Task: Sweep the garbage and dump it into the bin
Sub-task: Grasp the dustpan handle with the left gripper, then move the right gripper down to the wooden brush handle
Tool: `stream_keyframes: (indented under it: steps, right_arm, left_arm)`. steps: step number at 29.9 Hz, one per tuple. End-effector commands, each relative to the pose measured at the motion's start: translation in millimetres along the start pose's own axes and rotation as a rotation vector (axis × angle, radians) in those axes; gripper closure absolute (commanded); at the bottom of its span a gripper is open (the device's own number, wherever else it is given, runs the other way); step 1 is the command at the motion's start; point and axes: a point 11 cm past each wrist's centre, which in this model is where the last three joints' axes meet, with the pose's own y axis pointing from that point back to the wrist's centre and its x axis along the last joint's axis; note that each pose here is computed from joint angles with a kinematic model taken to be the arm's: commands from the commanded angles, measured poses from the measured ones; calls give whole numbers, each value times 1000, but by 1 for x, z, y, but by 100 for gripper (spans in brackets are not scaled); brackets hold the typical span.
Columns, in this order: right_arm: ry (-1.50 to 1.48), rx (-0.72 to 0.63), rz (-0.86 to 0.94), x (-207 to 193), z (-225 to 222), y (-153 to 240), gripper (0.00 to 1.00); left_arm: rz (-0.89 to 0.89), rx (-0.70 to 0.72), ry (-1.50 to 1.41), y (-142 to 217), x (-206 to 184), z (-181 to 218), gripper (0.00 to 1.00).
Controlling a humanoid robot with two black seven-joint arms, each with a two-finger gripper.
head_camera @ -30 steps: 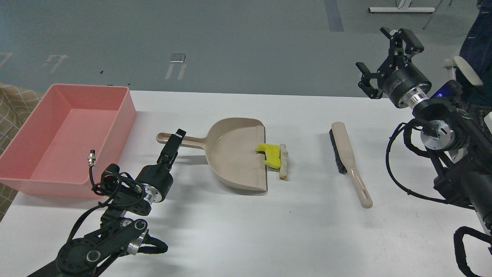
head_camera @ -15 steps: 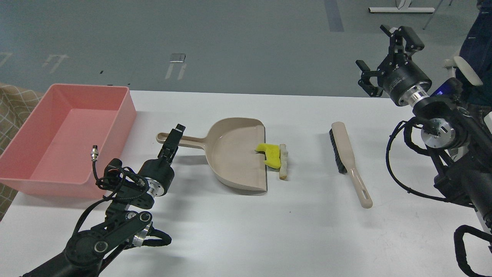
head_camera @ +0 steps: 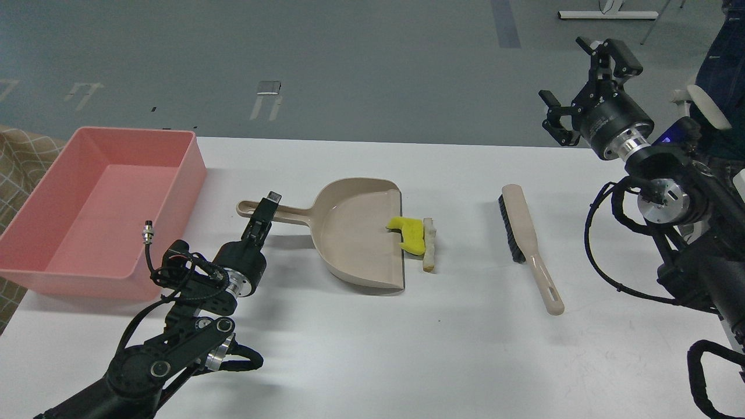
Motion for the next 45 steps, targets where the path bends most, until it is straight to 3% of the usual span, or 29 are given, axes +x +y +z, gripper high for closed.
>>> stream_keyframes:
  steps: [1, 2, 4, 5, 6, 22, 26, 33, 45]
  right_arm:
    - [0, 2, 0, 0, -1, 0, 0]
    - [0, 2, 0, 0, -1, 0, 0]
    - [3, 1, 6, 3, -1, 2, 0]
    - [4, 0, 5, 3, -1, 2, 0]
    - [4, 0, 7, 3, -1, 2, 0]
    - [130, -43, -15, 12, -12, 11, 0]
    - [343, -150, -79, 18, -20, 34, 0]
    - [742, -459, -180, 34, -18, 96, 0]
    - [1244, -761, -419, 16, 3, 167, 0]
  left_arm:
    - [7, -3, 2, -1, 1, 2, 49]
    - [8, -4, 1, -2, 1, 2, 50]
    - [9, -3, 3, -2, 2, 3, 75]
    - [5, -3, 5, -3, 1, 4, 95]
    - [-3, -6, 3, -4, 0, 5, 100]
    - [0, 7, -10, -10, 4, 12, 100]
    - [9, -20, -13, -15, 9, 20, 100]
    - [12, -34, -11, -16, 9, 23, 100]
    - [8, -47, -7, -16, 6, 27, 100]
